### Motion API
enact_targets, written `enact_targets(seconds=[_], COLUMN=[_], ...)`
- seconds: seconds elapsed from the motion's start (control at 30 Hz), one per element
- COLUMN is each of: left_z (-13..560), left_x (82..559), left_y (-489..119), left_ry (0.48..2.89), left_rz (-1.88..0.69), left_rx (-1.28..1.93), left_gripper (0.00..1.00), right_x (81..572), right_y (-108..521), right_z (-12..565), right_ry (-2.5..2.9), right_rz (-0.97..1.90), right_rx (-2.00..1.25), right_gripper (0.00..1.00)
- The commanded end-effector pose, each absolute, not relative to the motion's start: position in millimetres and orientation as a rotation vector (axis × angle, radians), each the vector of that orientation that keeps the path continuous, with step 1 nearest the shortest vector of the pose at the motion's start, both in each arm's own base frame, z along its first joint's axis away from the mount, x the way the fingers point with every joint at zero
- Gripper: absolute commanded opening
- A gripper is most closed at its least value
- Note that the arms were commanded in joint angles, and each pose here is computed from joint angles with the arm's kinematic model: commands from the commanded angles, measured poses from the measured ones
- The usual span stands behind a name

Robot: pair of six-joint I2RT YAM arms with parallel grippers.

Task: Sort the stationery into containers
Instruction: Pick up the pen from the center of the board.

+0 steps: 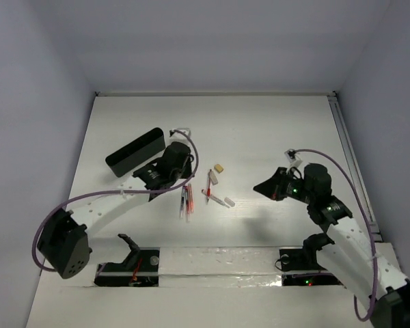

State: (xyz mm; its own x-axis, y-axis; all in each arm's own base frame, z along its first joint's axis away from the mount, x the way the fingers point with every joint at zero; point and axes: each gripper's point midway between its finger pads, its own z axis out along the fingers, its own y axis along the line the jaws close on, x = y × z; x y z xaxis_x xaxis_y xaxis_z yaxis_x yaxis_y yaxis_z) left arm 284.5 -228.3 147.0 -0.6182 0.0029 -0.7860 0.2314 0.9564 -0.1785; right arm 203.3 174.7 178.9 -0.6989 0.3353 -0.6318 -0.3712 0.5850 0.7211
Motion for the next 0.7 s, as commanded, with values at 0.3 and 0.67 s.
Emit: enact_targets(seconds=[0.3,0.67], left_z=[152,145], left_x=[290,290], left_y=[-211,-248], left_ry=[2.125,2.168], left_rz=[-0.669,-0.008], left_rx=[-0.022,0.464], left_gripper=[0.08,0.15], right_x=[235,239], right_y=[260,231], right_z=[191,201], right_ry=[2.044,2.031], right_rz=[0.969,0.784], right_rx=[-0.239,-0.213], right_gripper=[0.0,0.0])
